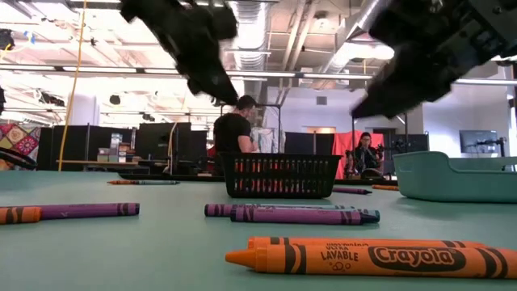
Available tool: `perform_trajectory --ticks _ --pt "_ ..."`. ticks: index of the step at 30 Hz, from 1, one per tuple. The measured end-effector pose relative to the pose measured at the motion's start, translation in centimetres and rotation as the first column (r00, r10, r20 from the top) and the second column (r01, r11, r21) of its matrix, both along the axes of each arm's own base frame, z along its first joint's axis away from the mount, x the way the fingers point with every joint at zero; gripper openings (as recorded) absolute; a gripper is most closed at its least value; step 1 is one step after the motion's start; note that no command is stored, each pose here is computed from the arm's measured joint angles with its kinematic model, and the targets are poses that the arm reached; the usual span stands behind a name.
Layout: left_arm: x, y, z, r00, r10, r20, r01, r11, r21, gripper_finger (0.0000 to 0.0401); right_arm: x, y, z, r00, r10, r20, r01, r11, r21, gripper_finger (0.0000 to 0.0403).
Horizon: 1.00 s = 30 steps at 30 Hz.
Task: Sort crayons
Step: Put the blue crayon into the green bin
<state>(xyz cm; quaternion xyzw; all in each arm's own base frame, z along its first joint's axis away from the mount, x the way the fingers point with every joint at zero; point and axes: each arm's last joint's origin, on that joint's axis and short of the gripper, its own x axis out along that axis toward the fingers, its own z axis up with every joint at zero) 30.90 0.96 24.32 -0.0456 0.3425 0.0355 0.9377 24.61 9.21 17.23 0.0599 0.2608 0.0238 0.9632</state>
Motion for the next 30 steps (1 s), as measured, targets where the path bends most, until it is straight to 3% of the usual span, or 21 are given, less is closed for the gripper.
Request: perform_trajectory --ticks 4,10,16,23,30 --pt "-3.7 -2.6 0.7 0.990 -0.009 0.140 -0.004 0.996 0.090 0.0094 -0.5 0.2 1.0 0.989 -0.051 -0.139 0.071 0.988 0.139 0.0000" --pt "-9.0 -5.6 -2.3 0.911 -0.087 0.403 0.047 0.993 0.108 0.0094 -1.2 2.7 2.7 0.921 -0.081 -0.380 0.189 0.948 0.256 0.0000" --pt "-12.1 -6.7 -5.4 0.783 -0.202 0.588 0.121 0.977 0.176 0.0094 1.4 5.6 5.0 0.923 -0.080 -0.377 0.201 0.935 0.293 0.0000" --pt "-13.2 -7.0 -7.1 0.795 -0.243 0.556 0.157 0.968 0.198 0.0094 7.6 7.2 3.9 0.916 -0.033 -0.399 0.115 0.976 0.183 0.0000" --pt "-13.5 -7.3 -7.5 0.787 -0.310 0.532 0.202 0.946 0.253 0.0094 11.2 6.4 2.1 0.850 -0.010 -0.526 0.079 0.991 0.108 0.0020"
